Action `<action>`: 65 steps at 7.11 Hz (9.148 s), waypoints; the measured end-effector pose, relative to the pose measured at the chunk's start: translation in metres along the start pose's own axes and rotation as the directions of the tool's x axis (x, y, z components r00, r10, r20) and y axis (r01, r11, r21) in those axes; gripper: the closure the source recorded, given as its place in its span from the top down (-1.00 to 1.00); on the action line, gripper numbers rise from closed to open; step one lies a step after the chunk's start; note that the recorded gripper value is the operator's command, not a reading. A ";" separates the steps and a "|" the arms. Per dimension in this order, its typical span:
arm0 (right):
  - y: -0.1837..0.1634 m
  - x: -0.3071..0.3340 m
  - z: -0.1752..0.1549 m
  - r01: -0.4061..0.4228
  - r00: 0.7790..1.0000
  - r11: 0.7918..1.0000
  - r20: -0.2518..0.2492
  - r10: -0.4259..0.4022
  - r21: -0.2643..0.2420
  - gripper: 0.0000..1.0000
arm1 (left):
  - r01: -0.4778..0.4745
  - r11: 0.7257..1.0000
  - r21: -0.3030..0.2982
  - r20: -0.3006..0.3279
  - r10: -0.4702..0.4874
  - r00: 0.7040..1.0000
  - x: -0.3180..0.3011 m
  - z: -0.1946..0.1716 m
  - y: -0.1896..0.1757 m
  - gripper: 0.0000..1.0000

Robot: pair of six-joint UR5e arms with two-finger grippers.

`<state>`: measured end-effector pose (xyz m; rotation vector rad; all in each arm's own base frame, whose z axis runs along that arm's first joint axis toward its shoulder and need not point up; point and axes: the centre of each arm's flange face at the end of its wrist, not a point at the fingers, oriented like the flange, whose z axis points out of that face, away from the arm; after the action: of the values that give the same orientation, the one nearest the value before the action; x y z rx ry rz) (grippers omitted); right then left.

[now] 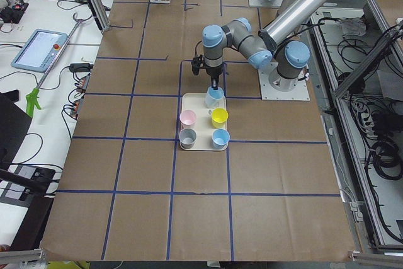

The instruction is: Transfer IKEA cup to right arm and place on rack

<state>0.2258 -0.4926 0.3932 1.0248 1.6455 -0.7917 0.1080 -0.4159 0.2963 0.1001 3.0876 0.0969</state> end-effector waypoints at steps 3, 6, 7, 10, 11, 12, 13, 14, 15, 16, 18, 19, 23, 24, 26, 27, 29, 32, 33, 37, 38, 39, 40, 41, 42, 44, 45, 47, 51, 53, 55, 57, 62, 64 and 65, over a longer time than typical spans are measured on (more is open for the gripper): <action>0.000 0.007 0.002 -0.005 1.000 1.000 -0.014 0.005 -0.001 1.00 | -0.052 0.997 0.059 -0.033 0.054 0.998 0.016 -0.125 -0.070 -1.00; 0.001 0.011 0.002 -0.010 0.999 1.000 -0.036 0.010 -0.001 1.00 | -0.130 0.980 0.151 -0.096 0.145 0.985 0.040 -0.194 -0.141 -1.00; 0.001 0.013 0.003 -0.012 0.999 1.000 -0.048 0.012 -0.001 1.00 | -0.146 0.967 0.208 -0.135 0.177 0.975 0.053 -0.200 -0.153 -1.00; 0.003 0.020 0.008 -0.027 0.991 0.999 -0.133 0.025 -0.018 1.00 | -0.174 0.872 0.458 -0.255 0.316 0.914 0.098 -0.199 -0.180 -1.00; 0.003 0.022 0.010 -0.029 0.989 0.999 -0.144 0.026 -0.021 1.00 | -0.193 0.806 0.560 -0.262 0.393 0.881 0.125 -0.196 -0.180 -1.00; 0.003 0.023 0.010 -0.033 0.989 0.999 -0.146 0.029 -0.024 1.00 | -0.206 0.719 0.664 -0.258 0.479 0.839 0.154 -0.188 -0.177 -1.00; 0.004 0.024 0.011 -0.035 0.989 0.999 -0.145 0.031 -0.026 1.00 | -0.198 0.615 0.764 -0.256 0.569 0.781 0.178 -0.170 -0.172 -1.00; 0.004 0.024 0.011 -0.036 0.989 0.999 -0.142 0.032 -0.029 1.00 | -0.172 0.515 0.840 -0.252 0.651 0.716 0.196 -0.148 -0.164 -1.00; 0.007 0.024 0.011 -0.042 0.990 0.998 -0.140 0.034 -0.054 1.00 | -0.148 0.438 0.887 -0.242 0.712 0.660 0.209 -0.127 -0.151 -0.98; 0.011 0.025 0.012 -0.050 0.990 0.994 -0.139 0.037 -0.093 0.99 | -0.129 0.379 0.916 -0.226 0.755 0.616 0.218 -0.108 -0.141 -0.96; 0.016 0.027 0.014 -0.065 0.989 0.986 -0.142 0.043 -0.156 0.99 | -0.102 0.299 0.949 -0.198 0.813 0.548 0.234 -0.071 -0.144 -0.92; 0.018 0.028 0.015 -0.069 0.989 0.983 -0.143 0.045 -0.171 0.98 | -0.094 0.294 0.951 -0.203 0.824 0.529 0.250 -0.068 -0.142 -0.92; 0.018 0.026 0.016 -0.101 0.987 0.981 -0.144 0.078 -0.164 0.94 | -0.095 0.346 0.934 -0.232 0.785 0.574 0.302 -0.080 -0.127 -0.92; 0.018 0.025 0.017 -0.102 0.987 0.982 -0.140 0.080 -0.157 0.94 | -0.096 0.348 0.933 -0.233 0.782 0.578 0.305 -0.080 -0.126 -0.92; 0.016 0.021 0.020 -0.099 0.988 0.983 -0.132 0.079 -0.152 0.94 | -0.097 0.350 0.932 -0.233 0.782 0.578 0.308 -0.079 -0.124 -0.92; 0.017 0.021 0.025 -0.098 0.988 0.983 -0.133 0.078 -0.155 0.94 | -0.097 0.351 0.931 -0.234 0.782 0.577 0.309 -0.079 -0.124 -0.92; 0.021 0.020 0.040 -0.108 0.988 0.980 -0.132 0.086 -0.168 0.94 | -0.098 0.351 0.931 -0.235 0.784 0.575 0.310 -0.078 -0.123 -0.92; 0.023 0.020 0.060 -0.119 0.987 0.977 -0.132 0.096 -0.179 0.96 | -0.105 0.350 0.931 -0.236 0.794 0.560 0.320 -0.077 -0.119 -0.92; 0.022 0.022 0.066 -0.121 0.986 0.976 -0.134 0.098 -0.181 0.96 | -0.107 0.349 0.931 -0.234 0.796 0.558 0.322 -0.076 -0.118 -0.92; 0.022 0.024 0.071 -0.126 0.985 0.975 -0.140 0.101 -0.183 0.96 | -0.107 0.340 0.934 -0.227 0.799 0.557 0.323 -0.076 -0.118 -0.92; 0.022 0.025 0.071 -0.127 0.985 0.975 -0.141 0.102 -0.182 0.92 | -0.107 0.339 0.934 -0.226 0.799 0.558 0.323 -0.076 -0.119 -0.93; 0.022 0.025 0.071 -0.126 0.985 0.975 -0.142 0.101 -0.183 0.51 | -0.107 0.339 0.935 -0.226 0.799 0.558 0.323 -0.076 -0.118 -0.93; 0.022 0.025 0.071 -0.123 0.985 0.975 -0.143 0.098 -0.184 0.18 | -0.105 0.339 0.935 -0.226 0.798 0.558 0.323 -0.078 -0.118 -0.93; 0.022 0.025 0.071 -0.119 0.986 0.975 -0.142 0.093 -0.189 0.09 | -0.105 0.338 0.935 -0.226 0.798 0.559 0.323 -0.079 -0.117 -0.93; 0.022 0.025 0.071 -0.116 0.986 0.974 -0.141 0.090 -0.192 -0.01 | -0.105 0.337 0.936 -0.225 0.798 0.559 0.323 -0.079 -0.117 -0.92; 0.023 0.025 0.071 -0.116 0.986 0.974 -0.142 0.089 -0.195 -0.08 | -0.104 0.337 0.936 -0.225 0.798 0.560 0.323 -0.080 -0.117 -0.75; 0.023 0.025 0.071 -0.116 0.986 0.974 -0.143 0.089 -0.196 -0.09 | -0.102 0.339 0.935 -0.227 0.797 0.560 0.323 -0.080 -0.117 -0.45; 0.023 0.025 0.071 -0.117 0.986 0.973 -0.144 0.089 -0.198 -0.11 | -0.088 0.352 0.932 -0.244 0.788 0.565 0.322 -0.084 -0.119 0.39; 0.023 0.025 0.071 -0.116 0.986 0.973 -0.143 0.088 -0.198 -0.11 | -0.070 0.374 0.925 -0.270 0.775 0.571 0.322 -0.085 -0.119 0.98; 0.022 0.024 0.071 -0.113 0.986 0.974 -0.140 0.086 -0.197 -0.11 | -0.055 0.380 0.923 -0.280 0.766 0.579 0.315 -0.091 -0.116 0.98; 0.020 0.022 0.071 -0.089 0.989 0.976 -0.130 0.064 -0.197 -0.11 | -0.030 0.371 0.928 -0.274 0.736 0.618 0.287 -0.102 -0.111 0.98; -0.002 0.017 0.072 -0.009 0.994 0.984 -0.109 -0.011 -0.176 -0.18 | 0.007 0.387 0.922 -0.289 0.676 0.678 0.247 -0.110 -0.097 0.98; -0.099 0.011 0.064 0.647 0.757 0.761 -0.080 -0.648 -0.045 -0.77 | -0.004 0.677 0.736 -0.280 0.309 0.909 0.200 -0.120 -0.133 0.98; -0.143 0.014 0.056 0.888 0.449 0.460 -0.199 -0.871 -0.009 -0.77 | -0.058 0.853 0.519 -0.190 0.182 0.965 0.206 -0.144 -0.149 0.98; -0.176 0.016 0.048 0.933 0.349 0.361 -0.253 -0.902 -0.001 -0.77 | -0.090 0.915 0.392 -0.126 0.151 0.980 0.213 -0.159 -0.152 0.98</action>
<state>0.0839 -0.6057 0.3676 0.1034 2.4017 -1.6111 -0.1220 -0.5625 0.4348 0.3129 3.2047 -0.5270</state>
